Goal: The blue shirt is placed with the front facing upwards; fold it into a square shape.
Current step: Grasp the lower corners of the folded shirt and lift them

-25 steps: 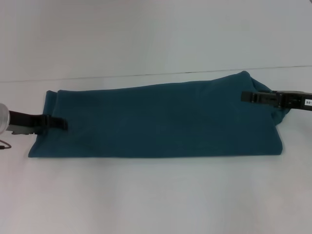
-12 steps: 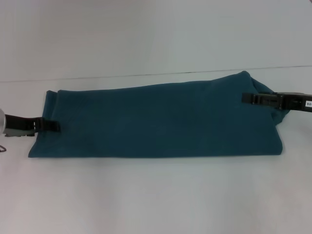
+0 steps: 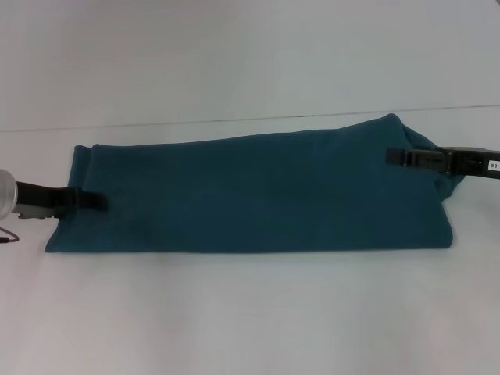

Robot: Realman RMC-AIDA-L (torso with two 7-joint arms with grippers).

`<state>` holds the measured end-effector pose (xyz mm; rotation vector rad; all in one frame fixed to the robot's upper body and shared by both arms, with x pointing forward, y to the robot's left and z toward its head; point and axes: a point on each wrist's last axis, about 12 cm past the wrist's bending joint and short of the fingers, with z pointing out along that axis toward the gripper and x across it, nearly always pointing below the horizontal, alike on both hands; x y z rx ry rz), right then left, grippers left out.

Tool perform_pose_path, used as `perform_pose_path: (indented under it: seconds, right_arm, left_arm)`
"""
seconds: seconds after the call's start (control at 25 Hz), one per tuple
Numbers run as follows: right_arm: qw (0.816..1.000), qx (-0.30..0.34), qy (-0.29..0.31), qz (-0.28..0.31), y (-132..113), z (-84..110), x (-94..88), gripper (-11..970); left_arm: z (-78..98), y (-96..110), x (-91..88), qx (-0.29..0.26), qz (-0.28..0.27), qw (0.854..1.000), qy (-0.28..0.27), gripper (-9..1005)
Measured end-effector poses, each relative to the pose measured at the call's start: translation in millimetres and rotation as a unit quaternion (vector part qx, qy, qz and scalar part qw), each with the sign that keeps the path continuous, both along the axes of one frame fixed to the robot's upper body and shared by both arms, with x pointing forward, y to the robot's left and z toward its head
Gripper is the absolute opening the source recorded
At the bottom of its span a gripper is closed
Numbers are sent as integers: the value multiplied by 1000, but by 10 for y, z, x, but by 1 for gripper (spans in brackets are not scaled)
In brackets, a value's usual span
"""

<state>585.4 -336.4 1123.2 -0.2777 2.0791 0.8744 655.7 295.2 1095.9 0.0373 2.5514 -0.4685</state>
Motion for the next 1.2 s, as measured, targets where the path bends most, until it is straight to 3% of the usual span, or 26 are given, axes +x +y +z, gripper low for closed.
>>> perform_pose_path:
  seconds: [0.36, 0.88, 1.2]
  right_arm:
    - [1000, 1, 1, 1, -13, -1, -16, 883]
    - [1000, 4, 4, -3, -32, -11, -34, 883]
    - [1000, 0, -1, 0, -26, 31, -16, 883]
  left_arm:
    - [34, -62, 19, -16, -12, 1000, -12, 829]
    - [3, 100, 7, 15, 14, 999, -26, 825]
    - [-40, 52, 11, 13, 16, 1000, -20, 827]
